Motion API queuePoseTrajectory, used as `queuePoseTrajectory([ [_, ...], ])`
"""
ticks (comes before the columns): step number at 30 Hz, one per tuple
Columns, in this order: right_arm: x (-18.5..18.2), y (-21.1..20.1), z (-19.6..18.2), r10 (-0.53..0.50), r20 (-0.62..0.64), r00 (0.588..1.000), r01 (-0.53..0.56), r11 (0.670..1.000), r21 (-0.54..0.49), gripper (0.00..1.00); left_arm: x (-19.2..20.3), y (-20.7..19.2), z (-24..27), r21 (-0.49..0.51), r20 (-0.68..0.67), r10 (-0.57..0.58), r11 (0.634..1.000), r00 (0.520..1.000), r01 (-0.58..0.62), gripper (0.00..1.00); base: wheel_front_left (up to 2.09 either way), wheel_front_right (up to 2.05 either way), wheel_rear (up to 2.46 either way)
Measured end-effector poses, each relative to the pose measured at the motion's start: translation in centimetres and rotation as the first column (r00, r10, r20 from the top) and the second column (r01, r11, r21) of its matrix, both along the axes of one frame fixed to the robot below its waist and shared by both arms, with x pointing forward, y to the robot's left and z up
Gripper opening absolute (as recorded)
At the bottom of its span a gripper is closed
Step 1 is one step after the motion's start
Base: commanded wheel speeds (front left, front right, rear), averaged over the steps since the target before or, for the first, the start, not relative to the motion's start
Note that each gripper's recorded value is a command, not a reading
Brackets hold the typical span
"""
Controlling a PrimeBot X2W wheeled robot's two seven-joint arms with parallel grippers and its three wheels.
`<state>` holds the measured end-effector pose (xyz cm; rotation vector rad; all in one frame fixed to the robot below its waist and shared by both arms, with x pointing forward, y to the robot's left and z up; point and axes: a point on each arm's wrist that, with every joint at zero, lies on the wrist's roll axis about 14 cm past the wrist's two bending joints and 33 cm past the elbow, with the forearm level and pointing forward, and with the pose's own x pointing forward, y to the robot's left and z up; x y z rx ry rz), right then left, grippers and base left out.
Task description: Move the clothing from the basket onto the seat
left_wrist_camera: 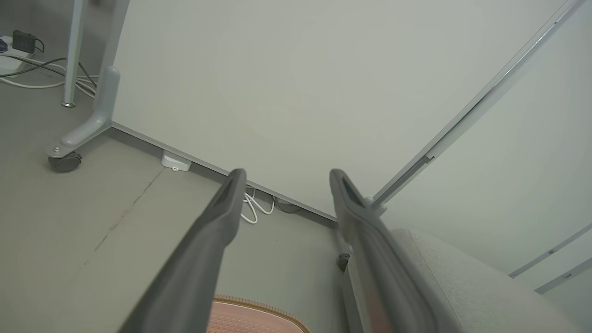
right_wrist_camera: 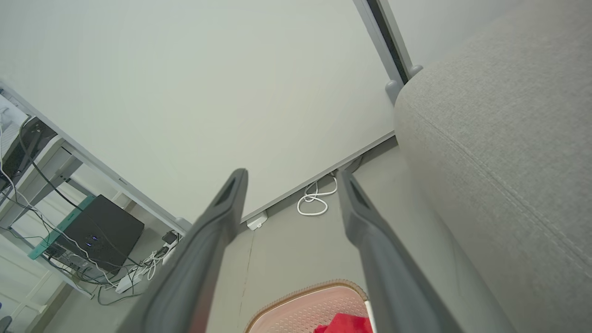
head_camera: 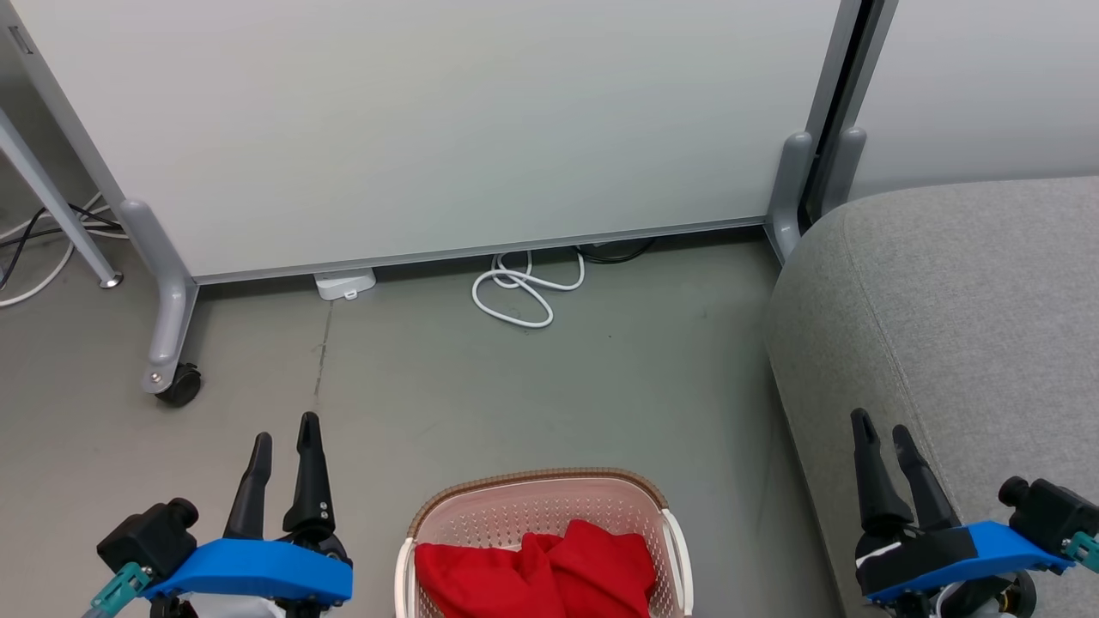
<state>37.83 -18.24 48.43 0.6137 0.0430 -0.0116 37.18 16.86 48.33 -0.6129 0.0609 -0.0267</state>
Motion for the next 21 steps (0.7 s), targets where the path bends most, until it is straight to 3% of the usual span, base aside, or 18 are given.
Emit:
queuePoseTrajectory([
  [21, 0.1, 1.1, 0.1, 0.056, 0.016, 0.998, -0.051, 0.972, -0.229, 1.0, -0.3, -0.5, 0.1, 0.191, 0.035, -0.029, 0.981, 0.999, 0.022, 1.0, 0.0, 0.0, 0.0],
])
